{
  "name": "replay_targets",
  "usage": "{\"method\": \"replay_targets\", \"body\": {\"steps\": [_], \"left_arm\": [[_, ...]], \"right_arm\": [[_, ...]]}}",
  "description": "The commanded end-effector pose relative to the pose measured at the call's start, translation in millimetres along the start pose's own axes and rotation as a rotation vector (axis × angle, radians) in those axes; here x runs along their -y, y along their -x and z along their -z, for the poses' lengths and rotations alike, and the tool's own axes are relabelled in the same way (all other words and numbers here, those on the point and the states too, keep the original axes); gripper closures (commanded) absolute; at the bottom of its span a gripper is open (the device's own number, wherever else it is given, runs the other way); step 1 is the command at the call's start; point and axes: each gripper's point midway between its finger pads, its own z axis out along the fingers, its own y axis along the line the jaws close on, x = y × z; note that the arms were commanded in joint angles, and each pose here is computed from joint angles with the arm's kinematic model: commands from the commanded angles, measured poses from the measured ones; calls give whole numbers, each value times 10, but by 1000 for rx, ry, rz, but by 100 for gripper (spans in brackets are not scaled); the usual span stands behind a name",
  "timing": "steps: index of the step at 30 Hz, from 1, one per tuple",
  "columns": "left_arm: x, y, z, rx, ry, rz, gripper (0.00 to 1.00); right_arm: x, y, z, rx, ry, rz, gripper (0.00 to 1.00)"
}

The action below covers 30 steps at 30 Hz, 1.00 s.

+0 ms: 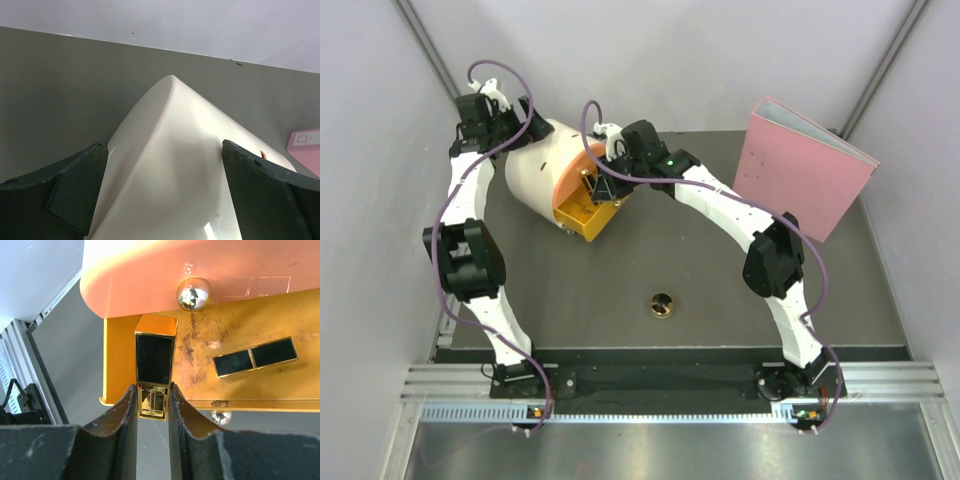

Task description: Organize the makeup

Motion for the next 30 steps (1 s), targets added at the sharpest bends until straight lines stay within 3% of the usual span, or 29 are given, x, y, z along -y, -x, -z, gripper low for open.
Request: {"method": "replay_targets", "body": {"steps": [1, 2, 6, 12, 19, 22, 24, 25, 26, 27, 28, 30], "left_arm": [[-52, -492, -44, -170, 22, 47, 1], [-47, -477, -44, -166, 21, 45, 1], [-58, -478, -45, -169, 26, 42, 1], [-78, -488, -39, -175, 37, 35, 1], [-73, -473, -32, -172, 37, 34, 1], [-77, -485, -37, -175, 37, 35, 1], [-77, -475, -38, -172, 37, 34, 1], [-84, -472, -35, -172, 39, 34, 1], [-77, -478, -37, -173, 38, 34, 1], [-72, -481, -39, -174, 38, 33, 1], [-80, -478, -37, -173, 39, 34, 1], [-74, -481, -39, -174, 38, 30, 1]], "right_arm": [[-141, 231, 37, 79, 41, 18, 97], [-143, 238, 36, 81, 42, 16, 96], [-127, 253, 21, 88, 38, 4, 70], [-88, 193, -11, 69, 35, -11, 60], [-27, 298, 95, 104, -3, -20, 60], [82, 380, 249, 160, -48, -42, 60], [176, 363, 405, 195, -65, -102, 66], [158, 534, 549, 268, -56, -104, 70], [190, 542, 594, 290, -53, -152, 89], [354, 404, 610, 277, -58, -199, 97], [339, 549, 718, 344, -27, -197, 100], [472, 410, 755, 337, 23, -304, 100]]}}
